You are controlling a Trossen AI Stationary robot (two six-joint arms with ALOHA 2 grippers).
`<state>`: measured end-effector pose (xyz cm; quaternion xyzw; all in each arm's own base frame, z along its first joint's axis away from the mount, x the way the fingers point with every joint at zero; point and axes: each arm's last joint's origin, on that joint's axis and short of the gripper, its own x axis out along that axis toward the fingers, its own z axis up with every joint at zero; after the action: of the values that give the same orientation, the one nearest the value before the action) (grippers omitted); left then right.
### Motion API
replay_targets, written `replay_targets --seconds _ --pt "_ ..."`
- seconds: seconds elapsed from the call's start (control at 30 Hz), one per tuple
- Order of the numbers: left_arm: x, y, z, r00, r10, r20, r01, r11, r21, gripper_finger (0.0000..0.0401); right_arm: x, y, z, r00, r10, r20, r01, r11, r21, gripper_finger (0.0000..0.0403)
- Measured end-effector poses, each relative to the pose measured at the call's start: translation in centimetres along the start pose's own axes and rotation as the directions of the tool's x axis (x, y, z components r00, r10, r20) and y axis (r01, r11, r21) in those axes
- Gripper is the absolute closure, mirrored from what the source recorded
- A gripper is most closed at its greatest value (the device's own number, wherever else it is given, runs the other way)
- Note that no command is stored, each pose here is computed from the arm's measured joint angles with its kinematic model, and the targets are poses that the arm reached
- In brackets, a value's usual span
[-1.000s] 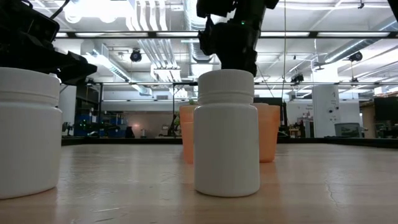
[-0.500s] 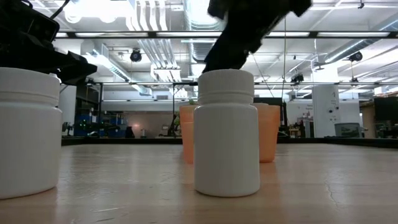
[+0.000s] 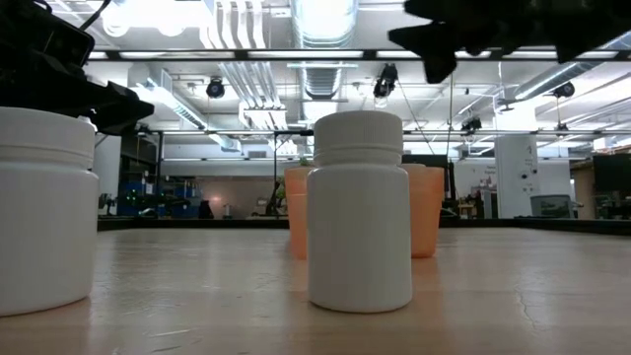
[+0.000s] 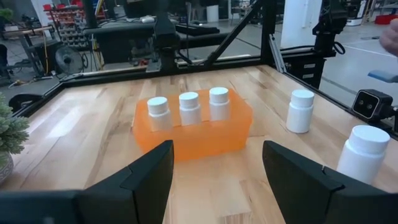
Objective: Pick and place pill bottles into a basket
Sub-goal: Put the white pill bottle into the orange bin
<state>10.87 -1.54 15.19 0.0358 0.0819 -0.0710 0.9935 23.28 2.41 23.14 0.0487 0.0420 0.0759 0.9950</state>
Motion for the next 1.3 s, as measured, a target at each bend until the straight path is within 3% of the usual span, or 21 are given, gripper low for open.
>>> replay_targets --seconds 0.17,0.43,0.73,0.9,1.03,1.3 --pt "0.0 0.0 0.0 1.0 0.0 0.001 0.0 1.0 0.0 0.0173 -2.5 -0.1 -0.7 0.999 -0.009 0.039 0.009 1.0 -0.004 0.0193" --pt "0.0 0.0 0.0 1.0 0.0 0.0 0.0 1.0 0.0 0.0173 -6.4 0.0 -2.3 0.958 0.022 0.286 -0.014 0.999 -0.03 0.0193" --pt "0.0 0.0 0.0 1.0 0.0 0.0 0.0 1.0 0.0 0.0173 -9.1 0.2 -2.5 0.941 0.025 0.336 -0.01 0.999 -0.048 0.0193" --pt "0.0 0.0 0.0 1.0 0.0 0.0 0.0 1.0 0.0 0.0173 -10.4 0.3 -2.4 0.957 0.014 0.289 -0.001 0.999 -0.043 0.0193" --pt "0.0 0.0 0.0 1.0 0.0 0.0 0.0 1.0 0.0 0.0173 -11.8 0.4 -1.9 0.935 0.022 0.354 -0.005 0.999 -0.048 0.0193" --pt "0.0 0.0 0.0 1.0 0.0 0.0 0.0 1.0 0.0 0.0173 -13.5 0.3 -3.8 0.894 0.034 0.448 -0.007 0.998 -0.062 0.0193"
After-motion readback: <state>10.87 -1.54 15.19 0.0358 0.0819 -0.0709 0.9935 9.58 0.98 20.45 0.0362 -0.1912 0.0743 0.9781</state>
